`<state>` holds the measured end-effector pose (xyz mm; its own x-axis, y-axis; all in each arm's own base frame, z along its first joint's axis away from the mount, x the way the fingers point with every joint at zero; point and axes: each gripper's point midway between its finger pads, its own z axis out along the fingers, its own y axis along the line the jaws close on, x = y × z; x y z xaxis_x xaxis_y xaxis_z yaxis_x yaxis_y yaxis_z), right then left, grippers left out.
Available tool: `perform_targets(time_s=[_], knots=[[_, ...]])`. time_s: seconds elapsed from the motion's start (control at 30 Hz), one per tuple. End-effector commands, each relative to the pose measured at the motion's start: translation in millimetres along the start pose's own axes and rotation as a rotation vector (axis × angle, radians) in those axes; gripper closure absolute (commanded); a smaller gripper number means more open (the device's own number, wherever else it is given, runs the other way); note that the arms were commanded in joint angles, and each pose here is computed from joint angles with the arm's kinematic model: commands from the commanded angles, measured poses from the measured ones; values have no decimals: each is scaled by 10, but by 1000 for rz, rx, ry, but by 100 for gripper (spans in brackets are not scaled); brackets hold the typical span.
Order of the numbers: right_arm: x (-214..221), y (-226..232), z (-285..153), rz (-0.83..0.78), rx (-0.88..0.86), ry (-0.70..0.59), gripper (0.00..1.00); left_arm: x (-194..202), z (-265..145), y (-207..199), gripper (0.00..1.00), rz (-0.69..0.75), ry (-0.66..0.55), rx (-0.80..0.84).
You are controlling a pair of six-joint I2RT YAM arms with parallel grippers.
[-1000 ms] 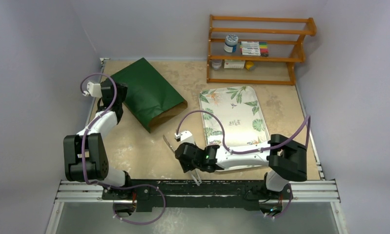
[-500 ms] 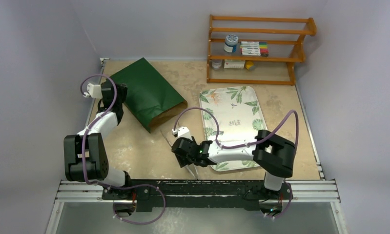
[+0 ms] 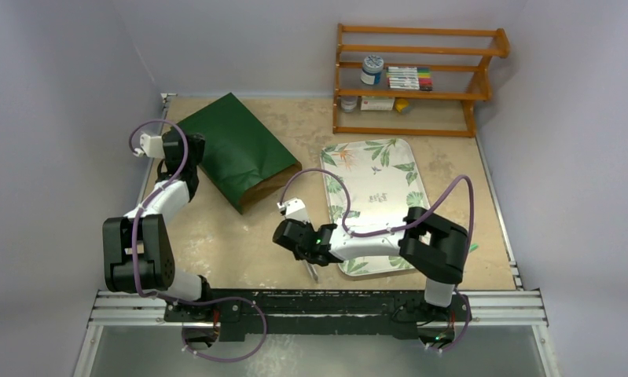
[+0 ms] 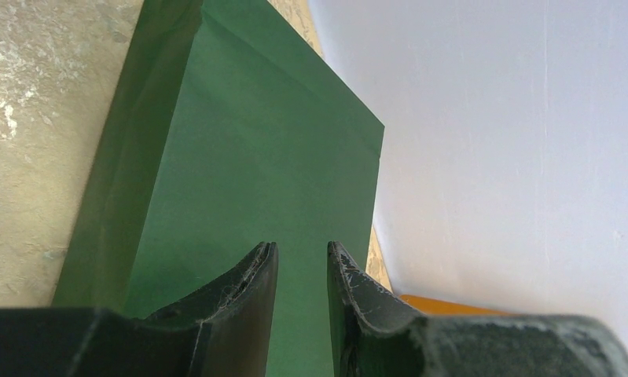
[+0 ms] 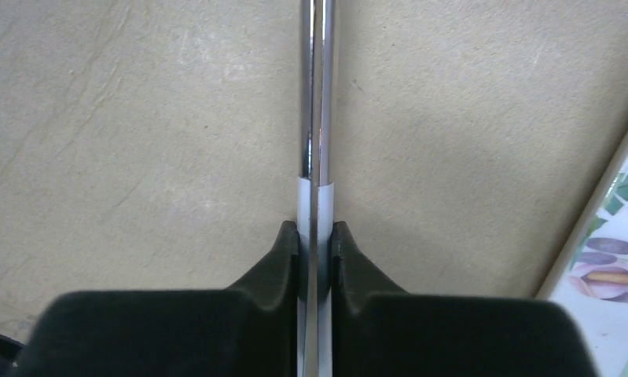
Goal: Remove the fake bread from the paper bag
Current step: Pick up the clamp at the center of the board, then take out the fake bread from the paper bag.
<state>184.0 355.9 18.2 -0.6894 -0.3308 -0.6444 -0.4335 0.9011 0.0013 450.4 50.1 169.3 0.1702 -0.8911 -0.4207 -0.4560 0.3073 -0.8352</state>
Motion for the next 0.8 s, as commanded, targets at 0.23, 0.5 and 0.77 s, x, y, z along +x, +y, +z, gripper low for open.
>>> perform_targets(time_s=[0.23, 0.5, 0.77], knots=[[-269, -181, -334, 16, 47, -52, 100, -107, 51, -69, 71, -26, -43, 27], [-497, -59, -632, 63, -41, -86, 95, -122, 68, -120, 71, -21, -44, 31], [-610, 112, -463, 16, -62, -61, 85, -119, 80, -181, 71, -26, -37, 38]])
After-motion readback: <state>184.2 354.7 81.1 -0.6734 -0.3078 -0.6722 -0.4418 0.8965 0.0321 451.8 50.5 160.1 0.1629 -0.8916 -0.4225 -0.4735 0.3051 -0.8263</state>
